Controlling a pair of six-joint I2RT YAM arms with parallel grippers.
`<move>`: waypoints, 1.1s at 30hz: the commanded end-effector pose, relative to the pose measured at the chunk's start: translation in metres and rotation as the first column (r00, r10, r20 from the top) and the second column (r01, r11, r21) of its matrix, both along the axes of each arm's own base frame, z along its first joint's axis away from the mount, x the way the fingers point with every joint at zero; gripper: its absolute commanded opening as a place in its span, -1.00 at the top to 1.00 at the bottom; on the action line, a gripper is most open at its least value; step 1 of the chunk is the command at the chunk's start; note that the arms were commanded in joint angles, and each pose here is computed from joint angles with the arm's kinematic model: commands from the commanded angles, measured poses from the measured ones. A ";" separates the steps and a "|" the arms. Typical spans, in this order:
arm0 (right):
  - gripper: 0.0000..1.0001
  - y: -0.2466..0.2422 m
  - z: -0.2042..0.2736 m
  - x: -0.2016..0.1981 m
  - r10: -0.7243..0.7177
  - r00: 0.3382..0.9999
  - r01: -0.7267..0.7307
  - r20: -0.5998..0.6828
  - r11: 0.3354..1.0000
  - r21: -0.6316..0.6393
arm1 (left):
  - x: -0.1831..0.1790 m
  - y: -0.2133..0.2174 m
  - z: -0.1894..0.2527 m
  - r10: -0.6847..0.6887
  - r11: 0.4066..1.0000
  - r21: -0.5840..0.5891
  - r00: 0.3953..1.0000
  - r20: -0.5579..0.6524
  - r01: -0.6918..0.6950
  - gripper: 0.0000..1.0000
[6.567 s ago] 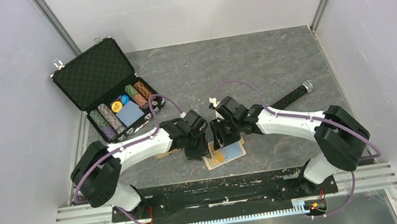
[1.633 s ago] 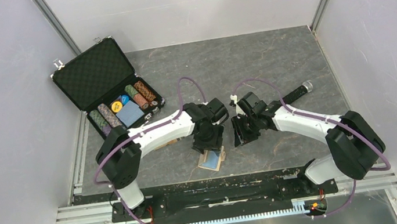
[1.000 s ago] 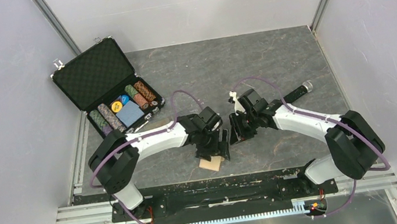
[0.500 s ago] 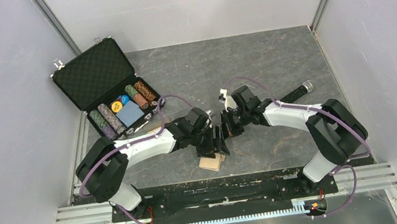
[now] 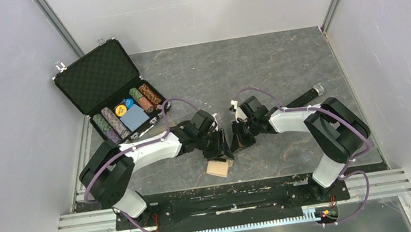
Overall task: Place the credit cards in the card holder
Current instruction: Close the card holder at the center of the board.
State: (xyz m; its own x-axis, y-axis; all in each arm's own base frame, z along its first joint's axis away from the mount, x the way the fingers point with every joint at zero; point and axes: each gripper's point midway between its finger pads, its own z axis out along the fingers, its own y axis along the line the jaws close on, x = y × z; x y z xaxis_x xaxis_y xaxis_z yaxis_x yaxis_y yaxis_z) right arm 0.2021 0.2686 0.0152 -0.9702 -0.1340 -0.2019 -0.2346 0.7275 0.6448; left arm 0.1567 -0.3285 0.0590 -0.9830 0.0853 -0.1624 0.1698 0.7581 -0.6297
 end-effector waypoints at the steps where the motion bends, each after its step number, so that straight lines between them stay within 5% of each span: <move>1: 1.00 -0.006 -0.004 0.007 -0.008 1.000 0.009 0.030 0.999 -0.045 | 0.004 -0.011 0.004 -0.011 0.999 -0.039 1.000 0.003 0.011 0.23; 11: 1.00 -0.004 -0.005 0.004 0.004 1.000 -0.003 0.017 0.999 -0.037 | 0.009 -0.016 0.002 -0.026 0.999 -0.023 1.000 0.007 0.027 0.91; 17: 1.00 -0.005 -0.002 0.005 0.005 1.000 -0.004 0.023 0.999 -0.038 | 0.009 -0.011 0.016 -0.027 1.000 -0.010 0.999 0.030 0.027 0.95; 18: 1.00 -0.005 0.000 0.006 0.005 1.000 -0.004 0.031 0.999 -0.040 | 0.009 -0.010 0.018 -0.028 1.000 -0.011 0.999 0.033 0.029 0.93; 22: 1.00 -0.012 0.014 0.011 0.011 0.997 -0.005 0.079 0.997 -0.079 | 0.006 -0.005 0.031 -0.025 0.999 -0.022 0.998 0.052 0.026 0.19; 25: 1.00 -0.014 0.028 0.017 0.017 0.993 -0.006 0.119 0.996 -0.093 | 0.007 -0.002 0.048 -0.003 0.999 -0.053 0.996 0.088 0.008 -0.12; 33: 1.00 -0.001 0.066 0.033 0.024 0.979 -0.018 0.201 0.999 -0.031 | 0.007 0.016 0.070 0.054 0.996 -0.082 0.986 0.156 -0.042 -0.18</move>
